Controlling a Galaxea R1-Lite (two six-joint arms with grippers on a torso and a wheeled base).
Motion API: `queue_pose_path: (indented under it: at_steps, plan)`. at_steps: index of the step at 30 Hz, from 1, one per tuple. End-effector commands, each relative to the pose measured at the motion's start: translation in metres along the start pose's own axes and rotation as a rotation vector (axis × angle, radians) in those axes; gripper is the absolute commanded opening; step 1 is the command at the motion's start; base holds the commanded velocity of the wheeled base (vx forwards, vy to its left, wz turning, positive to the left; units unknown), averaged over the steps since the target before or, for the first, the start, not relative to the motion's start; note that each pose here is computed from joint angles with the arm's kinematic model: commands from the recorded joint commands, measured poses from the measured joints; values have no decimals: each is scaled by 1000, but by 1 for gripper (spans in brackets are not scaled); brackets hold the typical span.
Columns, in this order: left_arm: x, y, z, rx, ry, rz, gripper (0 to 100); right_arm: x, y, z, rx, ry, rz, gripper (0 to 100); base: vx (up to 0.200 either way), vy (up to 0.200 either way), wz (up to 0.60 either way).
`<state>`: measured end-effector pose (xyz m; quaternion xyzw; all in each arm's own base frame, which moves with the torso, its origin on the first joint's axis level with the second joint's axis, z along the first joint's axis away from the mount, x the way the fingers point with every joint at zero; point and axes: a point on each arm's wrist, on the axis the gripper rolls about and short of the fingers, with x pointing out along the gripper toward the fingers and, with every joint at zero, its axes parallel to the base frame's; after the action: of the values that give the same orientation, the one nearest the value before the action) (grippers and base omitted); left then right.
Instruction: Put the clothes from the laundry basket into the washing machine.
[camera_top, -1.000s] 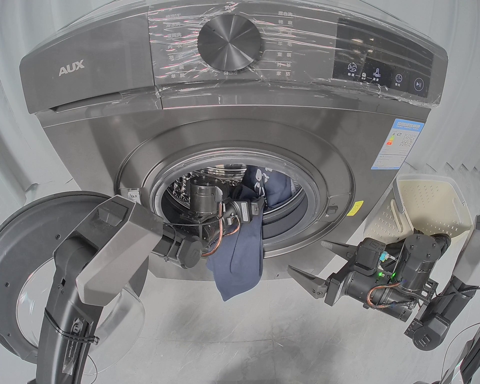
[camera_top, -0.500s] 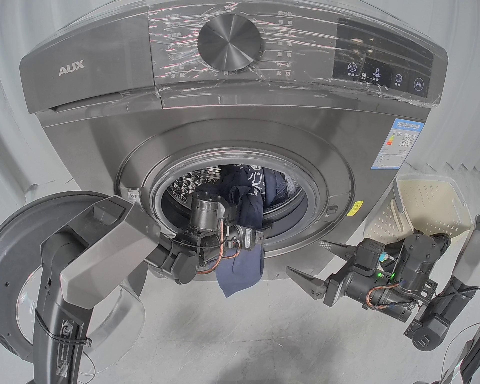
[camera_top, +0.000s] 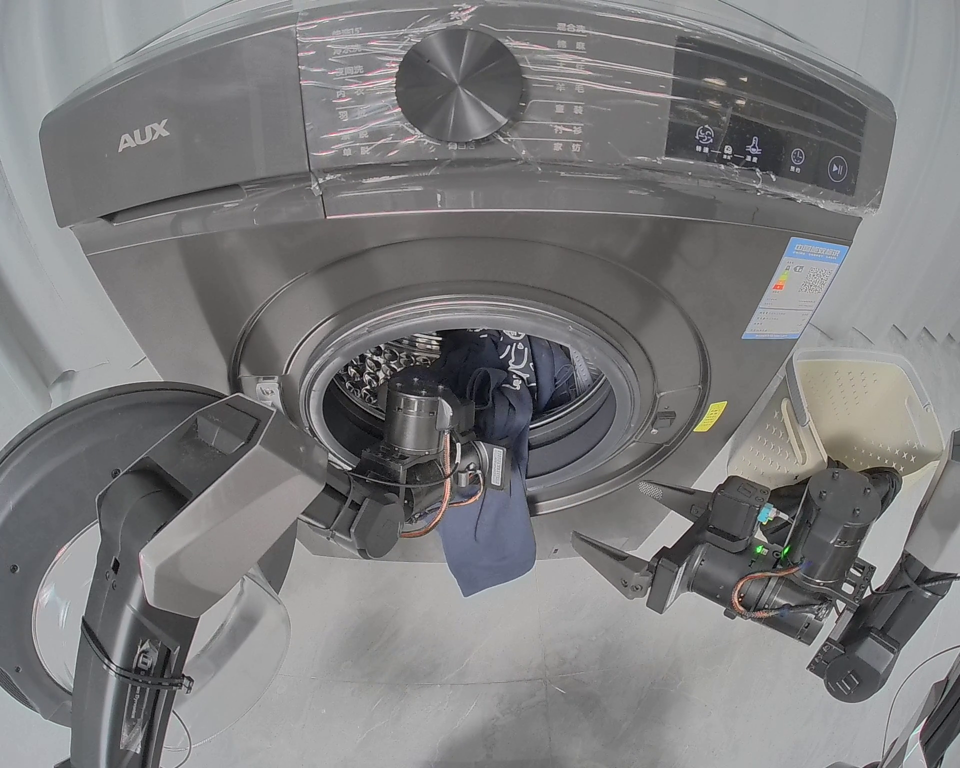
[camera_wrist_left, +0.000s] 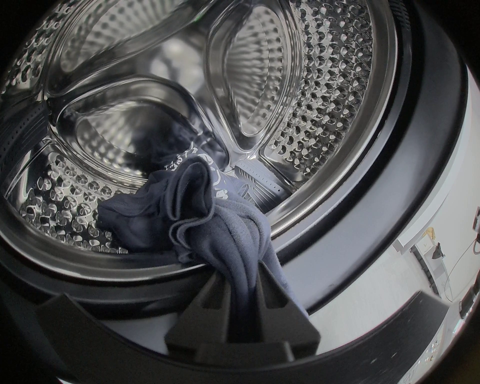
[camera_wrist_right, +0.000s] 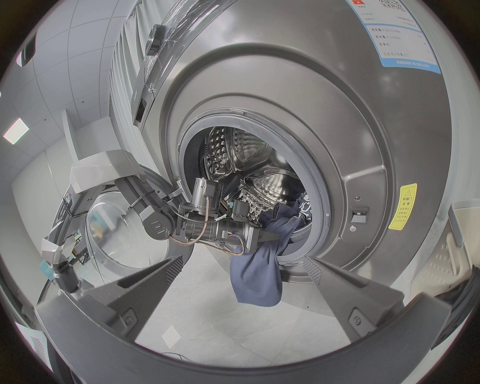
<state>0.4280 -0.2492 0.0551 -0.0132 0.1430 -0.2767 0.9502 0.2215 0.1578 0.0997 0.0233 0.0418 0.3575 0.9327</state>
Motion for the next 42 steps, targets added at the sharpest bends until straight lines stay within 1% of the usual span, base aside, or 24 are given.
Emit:
queue_pose_path:
  at_steps: [1, 3, 5, 6, 8, 9, 10, 11, 14, 15, 16, 19, 20, 22, 24, 25, 26, 29, 32, 35, 37, 38, 39, 42]
  plan:
    - [4, 0, 8, -3, -37, 1, 0, 1, 0, 0, 0, -2, 1, 100, 0, 0, 0]
    - [6, -1, 15, -5, -66, -1, 0, 1, 0, 0, 0, -2, 1, 100, 0, 0, 0]
    - [11, 0, 27, -15, -124, 13, 0, 1, 0, 0, 0, -2, 1, 100, 0, 0, 0]
    - [12, 0, 27, -17, -128, 15, 0, 1, 0, 0, 0, -2, 1, 100, 0, 0, 0]
    - [20, 5, 48, -44, -243, 63, 0, 1, 0, 0, 0, -4, 1, 100, 0, 0, 0]
    - [21, 5, 50, -46, -255, 66, 0, 1, 0, 1, 0, -5, 1, 100, 0, 0, 0]
    - [26, 10, 60, -59, -311, 93, 0, 1, 0, 1, 0, -5, 1, 100, 0, 0, 0]
    - [29, 11, 64, -61, -341, 107, 0, 1, 0, 1, 0, -5, 1, 100, 0, 0, 0]
    - [35, 17, 73, -73, -406, 140, 0, 1, 0, 1, 0, -5, 1, 100, 0, 0, 0]
    - [35, 17, 73, -73, -406, 140, 0, 1, 0, 1, 0, -5, 1, 100, 0, 0, 0]
    - [38, 18, 67, -83, -394, 154, 0, 1, 0, 1, 0, -5, 1, 100, 0, 0, 0]
    - [37, 18, 69, -94, -392, 156, 0, 1, 0, 1, 0, -5, 1, 100, 0, 0, 0]
    - [36, 18, 70, -93, -393, 154, 100, 1, 0, 1, 0, -5, 1, 100, 0, 0, 0]
    - [36, 18, 70, -95, -389, 154, 100, 1, 0, 1, 0, -5, 1, 100, 0, 0, 0]
    - [25, 15, 70, -103, -324, 157, 100, 1, 0, 1, 0, -5, 0, 100, 0, 0, 0]
    - [23, 14, 70, -103, -311, 153, 100, 1, 0, 1, 0, -5, 0, 100, 0, 0, 0]
    - [16, 11, 69, -101, -274, 146, 100, 1, 0, 1, 0, -5, 0, 100, 0, 0, 0]
    - [3, 7, 66, -95, -215, 136, 100, 1, 0, 1, 0, -5, 0, 100, 0, 0, 0]
    - [-11, -4, 58, -83, -123, 90, 100, 1, 0, 0, 0, -4, 1, 100, 0, 0, 0]
    - [-18, -12, 43, -64, -46, 45, 100, 1, 0, 0, 0, -2, 1, 100, 0, 0, 0]
    - [-19, -14, 35, -43, -22, 43, 100, 1, 0, 0, 0, -2, 1, 100, 0, 0, 0]
    - [-19, -14, 34, -42, -18, 43, 100, 1, 0, 0, 0, -2, 1, 100, 0, 0, 0]
    - [-18, -13, 30, -31, -4, 43, 100, 1, 0, 0, 0, -2, 1, 100, 0, 0, 0]
    - [-16, -14, 25, -26, 7, 41, 100, 1, 0, 0, 0, -2, 1, 100, 0, 0, 0]
